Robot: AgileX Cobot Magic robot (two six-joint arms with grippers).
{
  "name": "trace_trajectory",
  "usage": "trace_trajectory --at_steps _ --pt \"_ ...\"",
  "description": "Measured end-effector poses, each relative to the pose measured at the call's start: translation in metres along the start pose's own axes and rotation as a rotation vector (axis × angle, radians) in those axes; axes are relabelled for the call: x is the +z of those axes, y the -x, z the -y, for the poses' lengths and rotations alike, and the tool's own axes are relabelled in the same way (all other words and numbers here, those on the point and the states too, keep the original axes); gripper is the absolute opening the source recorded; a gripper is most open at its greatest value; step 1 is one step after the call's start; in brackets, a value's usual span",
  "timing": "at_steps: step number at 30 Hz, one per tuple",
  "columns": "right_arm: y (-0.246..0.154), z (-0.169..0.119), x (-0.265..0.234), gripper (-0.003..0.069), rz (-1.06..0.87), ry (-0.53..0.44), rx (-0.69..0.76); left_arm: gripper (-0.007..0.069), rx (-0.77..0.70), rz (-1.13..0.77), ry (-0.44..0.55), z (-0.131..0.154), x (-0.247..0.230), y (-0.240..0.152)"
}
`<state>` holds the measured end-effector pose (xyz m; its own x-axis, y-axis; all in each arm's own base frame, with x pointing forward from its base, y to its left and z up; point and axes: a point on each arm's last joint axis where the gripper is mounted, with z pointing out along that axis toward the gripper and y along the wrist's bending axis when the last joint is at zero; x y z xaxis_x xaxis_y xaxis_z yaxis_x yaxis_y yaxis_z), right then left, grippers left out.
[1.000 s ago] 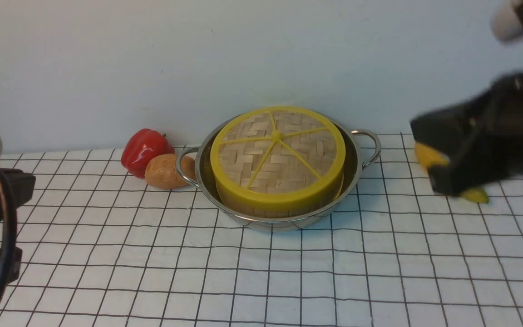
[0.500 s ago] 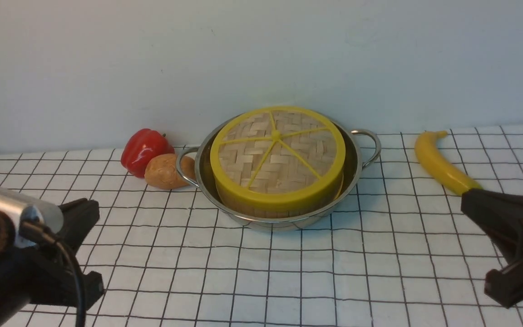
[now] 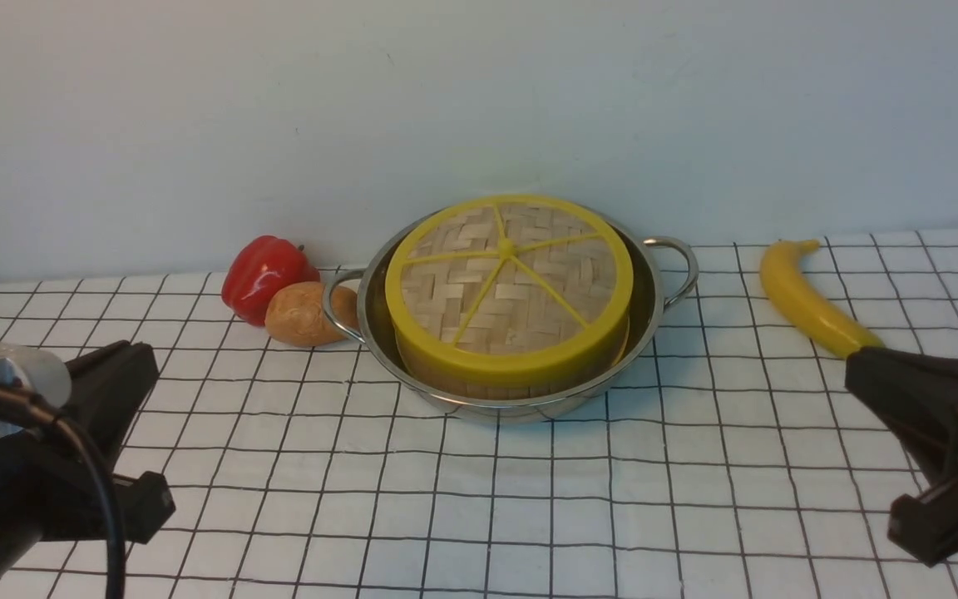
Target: Place the steamer in the pot on the white tablecloth, and put the lid on the steamer.
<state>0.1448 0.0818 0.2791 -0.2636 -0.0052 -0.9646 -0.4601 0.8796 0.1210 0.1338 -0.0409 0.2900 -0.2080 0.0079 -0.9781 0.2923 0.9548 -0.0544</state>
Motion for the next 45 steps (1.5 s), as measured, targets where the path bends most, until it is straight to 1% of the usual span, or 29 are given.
trace_trajectory --at_steps 10,12,13,14,15,16,18,20,23,24,27,30,33,41,45 --pt "0.0 0.0 0.001 0.0055 -0.003 0.0 -0.003 0.0068 -0.001 0.0 0.0 0.0 0.0 0.0" --pt "0.0 0.002 0.0 0.0066 -0.006 -0.008 -0.052 0.0075 -0.001 0.0 0.0 0.0 0.0 0.0" --pt "0.0 0.003 -0.001 0.0067 -0.005 -0.015 -0.053 0.0075 -0.001 0.0 0.0 0.0 0.0 0.0" --pt "0.002 0.011 -0.009 0.0074 0.018 -0.063 -0.062 0.0075 -0.001 0.0 0.0 0.0 0.0 0.0" --pt "0.002 0.012 -0.01 0.0075 0.017 -0.071 -0.062 0.0075 -0.001 0.0 0.0 0.0 0.0 0.0" --pt "0.002 0.019 -0.015 0.0078 0.031 -0.117 -0.054 0.0075 -0.001 0.0 0.0 0.0 0.0 0.0" --pt "0.001 0.036 -0.036 0.0088 0.097 -0.252 -0.017 0.0083 -0.001 -0.003 0.0 0.0 0.001 0.0" --pt "-0.004 0.043 -0.055 0.0093 0.159 -0.343 -0.01 0.0085 -0.001 -0.006 0.0 0.0 0.001 -0.001" --pt "-0.016 0.047 -0.067 0.0101 0.188 -0.412 -0.009 0.0086 -0.001 -0.007 0.0 0.0 0.001 -0.001" --pt "-0.028 0.048 -0.075 0.0107 0.207 -0.454 -0.016 0.0093 -0.001 -0.007 0.0 0.0 0.001 -0.001" --pt "-0.06 0.049 -0.081 0.0119 0.196 -0.5 -0.014 0.0096 -0.001 -0.007 0.0 0.0 0.001 -0.001" --pt "-0.084 0.049 -0.082 0.0125 0.178 -0.505 -0.007 0.0096 -0.001 -0.007 0.0 0.0 0.001 -0.001" --pt "-0.097 0.048 -0.085 0.0132 0.18 -0.504 0.007 0.0106 -0.001 -0.008 0.001 0.0 0.002 -0.001" --pt "-0.099 0.042 -0.095 0.0153 0.243 -0.496 0.019 0.0121 -0.001 -0.01 0.001 0.0 0.002 -0.001" --pt "-0.1 0.042 -0.095 0.0164 0.241 -0.491 0.042 0.0132 -0.001 -0.01 0.001 0.0 0.002 -0.001"
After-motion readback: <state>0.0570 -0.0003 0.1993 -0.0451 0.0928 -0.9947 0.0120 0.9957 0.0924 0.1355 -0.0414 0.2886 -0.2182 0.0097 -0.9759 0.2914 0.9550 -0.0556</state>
